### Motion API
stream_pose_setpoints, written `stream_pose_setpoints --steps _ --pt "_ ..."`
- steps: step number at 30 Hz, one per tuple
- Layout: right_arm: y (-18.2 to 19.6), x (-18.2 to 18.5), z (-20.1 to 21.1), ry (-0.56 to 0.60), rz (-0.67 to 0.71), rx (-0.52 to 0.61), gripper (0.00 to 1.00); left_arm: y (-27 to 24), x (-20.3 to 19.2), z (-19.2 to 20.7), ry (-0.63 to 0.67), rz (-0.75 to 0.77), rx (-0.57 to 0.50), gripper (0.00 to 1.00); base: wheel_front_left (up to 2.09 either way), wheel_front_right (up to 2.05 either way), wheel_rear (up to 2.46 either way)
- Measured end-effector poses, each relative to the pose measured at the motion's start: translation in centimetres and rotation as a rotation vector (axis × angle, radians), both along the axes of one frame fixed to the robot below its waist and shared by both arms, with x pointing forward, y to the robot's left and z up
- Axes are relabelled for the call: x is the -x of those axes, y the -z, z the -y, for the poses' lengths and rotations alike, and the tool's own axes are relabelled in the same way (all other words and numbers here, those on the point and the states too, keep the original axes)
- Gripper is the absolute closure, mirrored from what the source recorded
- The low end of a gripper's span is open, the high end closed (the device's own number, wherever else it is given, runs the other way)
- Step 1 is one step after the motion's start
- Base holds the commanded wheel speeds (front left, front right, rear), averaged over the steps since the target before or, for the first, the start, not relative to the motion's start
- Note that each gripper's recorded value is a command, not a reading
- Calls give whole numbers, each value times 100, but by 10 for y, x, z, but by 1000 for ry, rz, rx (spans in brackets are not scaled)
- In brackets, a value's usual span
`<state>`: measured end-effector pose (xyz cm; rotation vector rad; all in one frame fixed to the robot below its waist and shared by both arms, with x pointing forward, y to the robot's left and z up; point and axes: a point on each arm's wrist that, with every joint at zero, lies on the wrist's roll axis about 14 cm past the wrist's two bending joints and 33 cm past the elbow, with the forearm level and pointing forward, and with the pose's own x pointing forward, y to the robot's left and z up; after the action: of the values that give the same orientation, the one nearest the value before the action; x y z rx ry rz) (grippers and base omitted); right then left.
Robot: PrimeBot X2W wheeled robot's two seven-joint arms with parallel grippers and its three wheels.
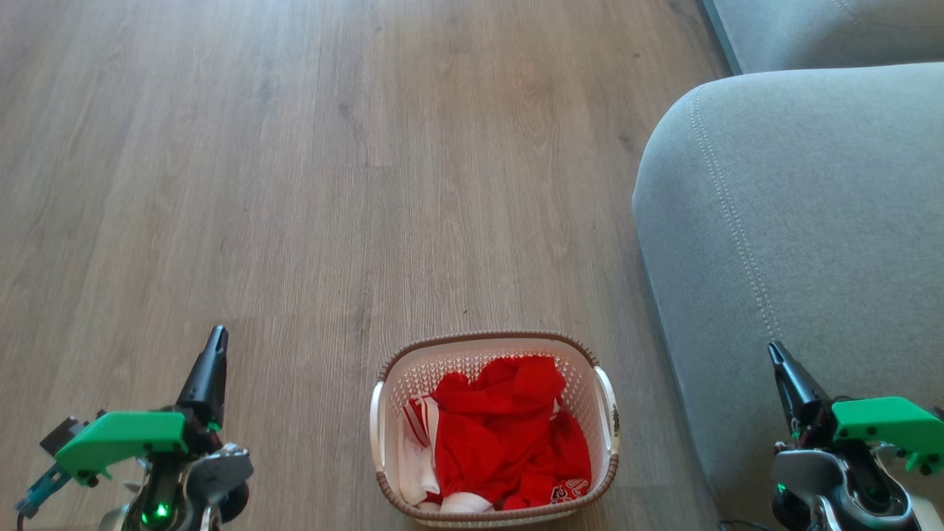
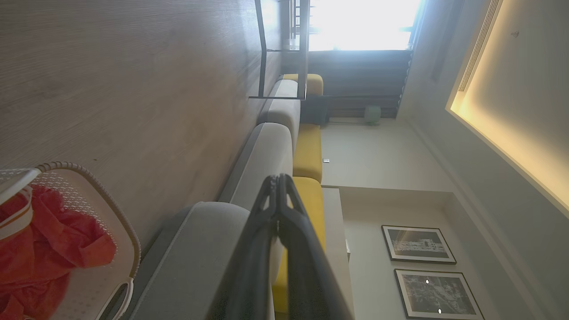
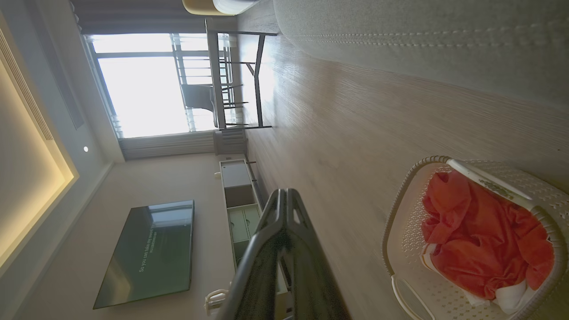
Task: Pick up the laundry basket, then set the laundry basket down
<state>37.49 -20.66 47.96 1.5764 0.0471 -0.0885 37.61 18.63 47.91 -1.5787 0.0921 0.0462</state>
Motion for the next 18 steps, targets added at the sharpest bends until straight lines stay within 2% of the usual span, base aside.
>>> stream_pose_setpoints --steps 18 --pt "0 0 2 6 0 -1 100 0 0 0 0 0 0 100 0 0 0"
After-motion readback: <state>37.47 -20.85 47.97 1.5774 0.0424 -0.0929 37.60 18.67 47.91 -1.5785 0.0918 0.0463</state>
